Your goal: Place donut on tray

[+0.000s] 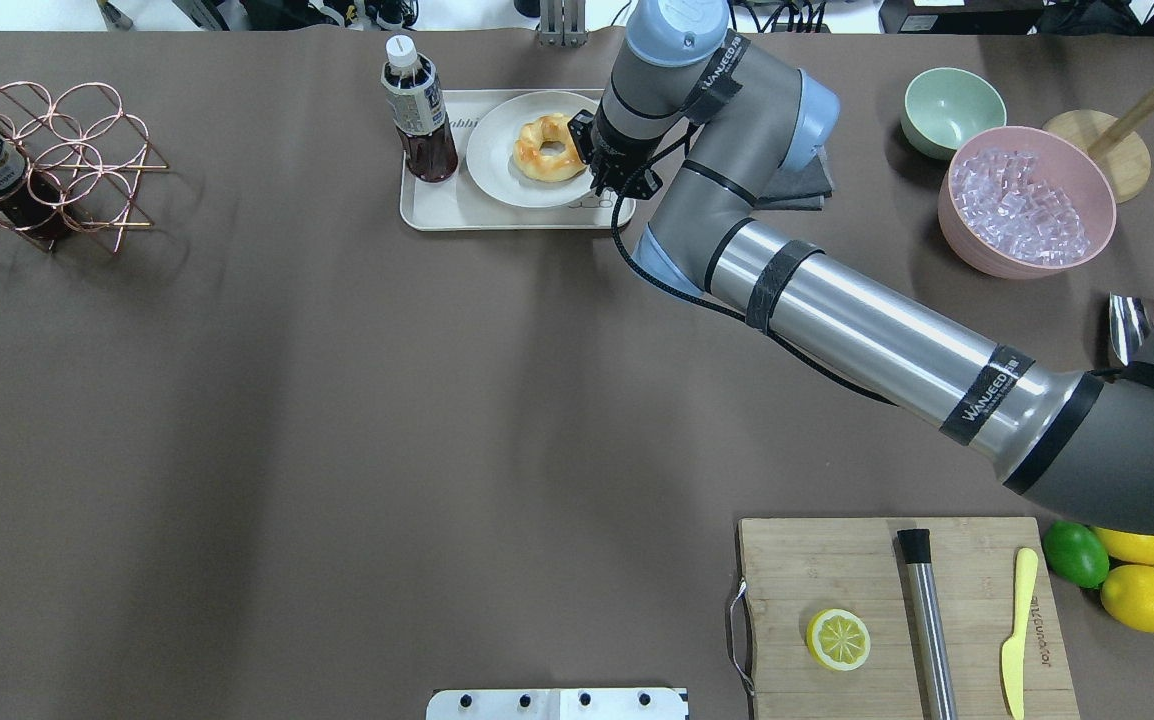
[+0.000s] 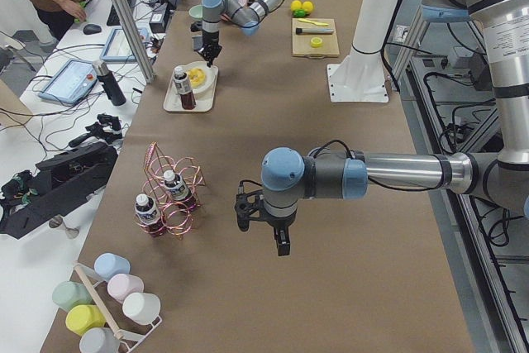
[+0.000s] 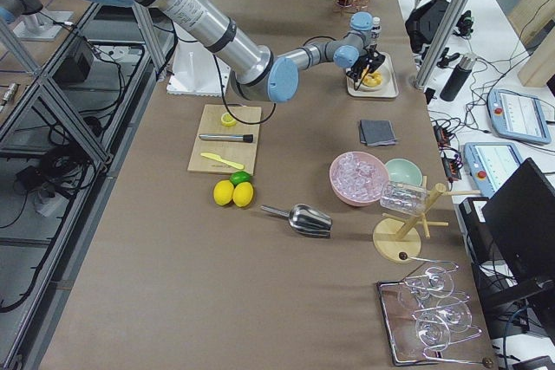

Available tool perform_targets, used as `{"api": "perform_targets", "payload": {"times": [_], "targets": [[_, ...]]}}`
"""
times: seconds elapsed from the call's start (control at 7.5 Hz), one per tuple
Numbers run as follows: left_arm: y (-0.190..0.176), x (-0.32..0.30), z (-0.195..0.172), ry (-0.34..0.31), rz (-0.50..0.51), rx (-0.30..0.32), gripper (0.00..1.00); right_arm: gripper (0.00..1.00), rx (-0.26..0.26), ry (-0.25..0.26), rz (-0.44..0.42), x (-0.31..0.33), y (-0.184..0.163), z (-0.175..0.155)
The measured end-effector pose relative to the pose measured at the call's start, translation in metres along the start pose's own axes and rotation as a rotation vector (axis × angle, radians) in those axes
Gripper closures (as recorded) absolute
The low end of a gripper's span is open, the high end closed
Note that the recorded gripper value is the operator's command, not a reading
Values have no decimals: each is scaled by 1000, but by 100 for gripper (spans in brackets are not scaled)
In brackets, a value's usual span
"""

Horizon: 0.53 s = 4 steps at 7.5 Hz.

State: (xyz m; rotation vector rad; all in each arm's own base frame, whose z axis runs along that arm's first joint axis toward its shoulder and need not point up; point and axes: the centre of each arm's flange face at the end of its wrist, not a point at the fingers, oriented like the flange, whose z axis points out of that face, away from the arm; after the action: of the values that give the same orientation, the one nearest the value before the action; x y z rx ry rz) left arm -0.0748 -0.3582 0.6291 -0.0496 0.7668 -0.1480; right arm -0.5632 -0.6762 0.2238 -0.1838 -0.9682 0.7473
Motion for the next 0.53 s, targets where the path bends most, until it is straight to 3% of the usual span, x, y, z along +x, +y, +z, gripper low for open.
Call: {"api": "perform_targets", "payload": {"times": [0.27, 0.53], "targets": [[1, -1, 1, 0, -1, -3, 2, 0, -17, -20, -11, -2, 4, -12], [1, 0, 1, 4, 1, -3, 2, 0, -90, -37, -48, 47, -19, -38]]}}
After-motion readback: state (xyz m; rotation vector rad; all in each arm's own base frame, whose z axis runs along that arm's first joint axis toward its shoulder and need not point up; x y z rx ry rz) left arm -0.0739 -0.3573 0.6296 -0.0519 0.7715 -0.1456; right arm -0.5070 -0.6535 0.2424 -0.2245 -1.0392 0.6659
